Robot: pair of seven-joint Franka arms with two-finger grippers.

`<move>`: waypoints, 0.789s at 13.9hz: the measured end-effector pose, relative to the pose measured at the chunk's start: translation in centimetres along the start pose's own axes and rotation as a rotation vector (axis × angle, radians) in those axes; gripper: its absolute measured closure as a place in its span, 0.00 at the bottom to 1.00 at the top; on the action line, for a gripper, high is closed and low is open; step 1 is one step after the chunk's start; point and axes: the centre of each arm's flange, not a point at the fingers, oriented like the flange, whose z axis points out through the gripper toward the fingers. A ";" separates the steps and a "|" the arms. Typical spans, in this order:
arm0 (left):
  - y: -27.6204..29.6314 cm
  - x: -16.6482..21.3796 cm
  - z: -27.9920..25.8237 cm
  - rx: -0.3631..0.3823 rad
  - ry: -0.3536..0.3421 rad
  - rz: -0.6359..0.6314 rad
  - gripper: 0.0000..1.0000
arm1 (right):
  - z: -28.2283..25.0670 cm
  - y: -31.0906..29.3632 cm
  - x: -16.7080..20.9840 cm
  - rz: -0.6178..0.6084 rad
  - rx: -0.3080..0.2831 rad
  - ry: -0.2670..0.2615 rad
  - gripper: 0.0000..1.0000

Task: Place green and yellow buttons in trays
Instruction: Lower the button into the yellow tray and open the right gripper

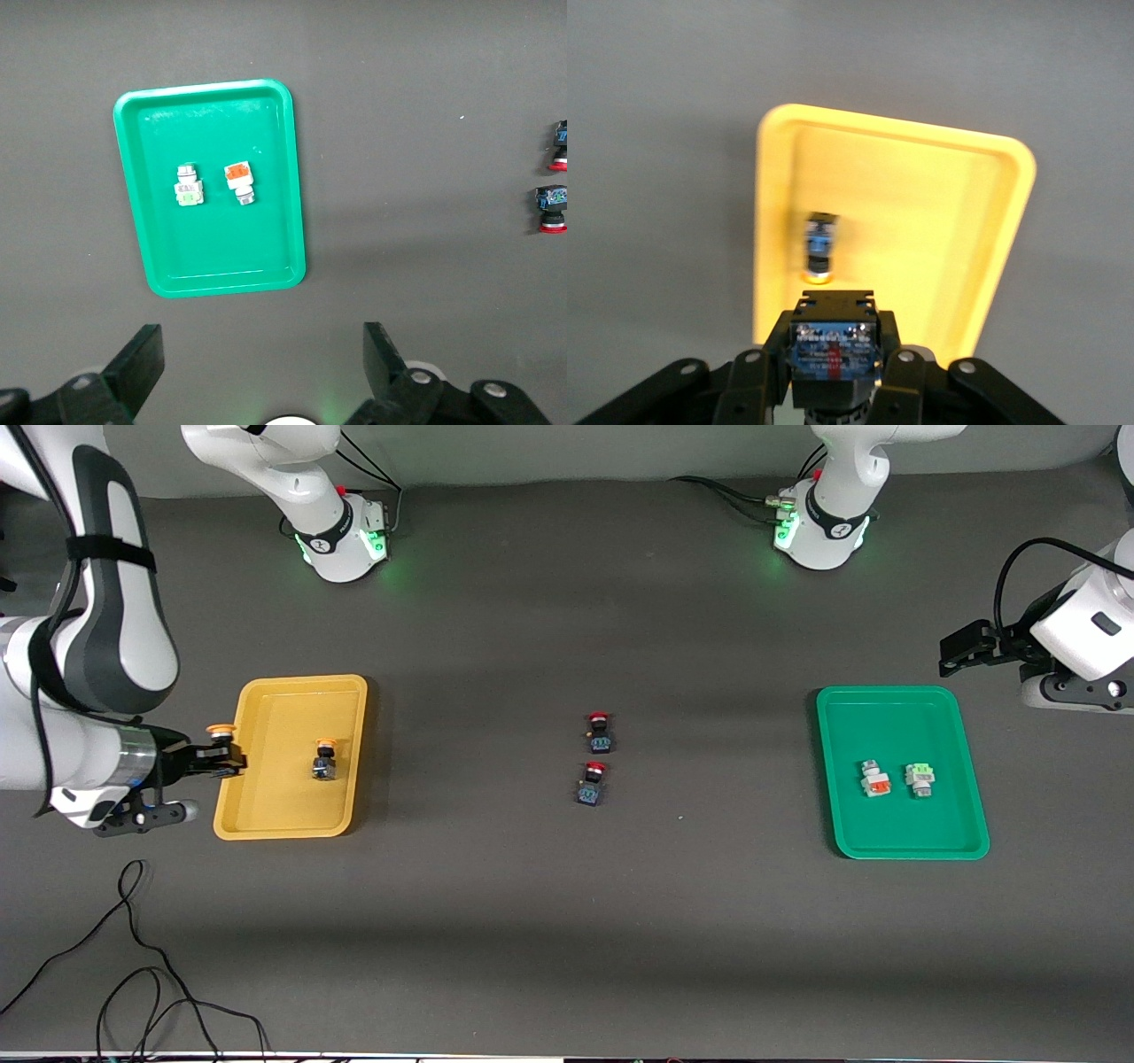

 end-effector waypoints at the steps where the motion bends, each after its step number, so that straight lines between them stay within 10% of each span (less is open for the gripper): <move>1: 0.0 -0.1 -0.1 0.003 0.002 0.000 0.00 | 1.5 1.4 -0.3 -0.013 -0.007 0.015 0.59; 11: 0.0 -0.2 -0.4 0.012 0.007 0.002 0.00 | 18.3 2.8 -3.6 -0.004 -0.077 0.129 0.59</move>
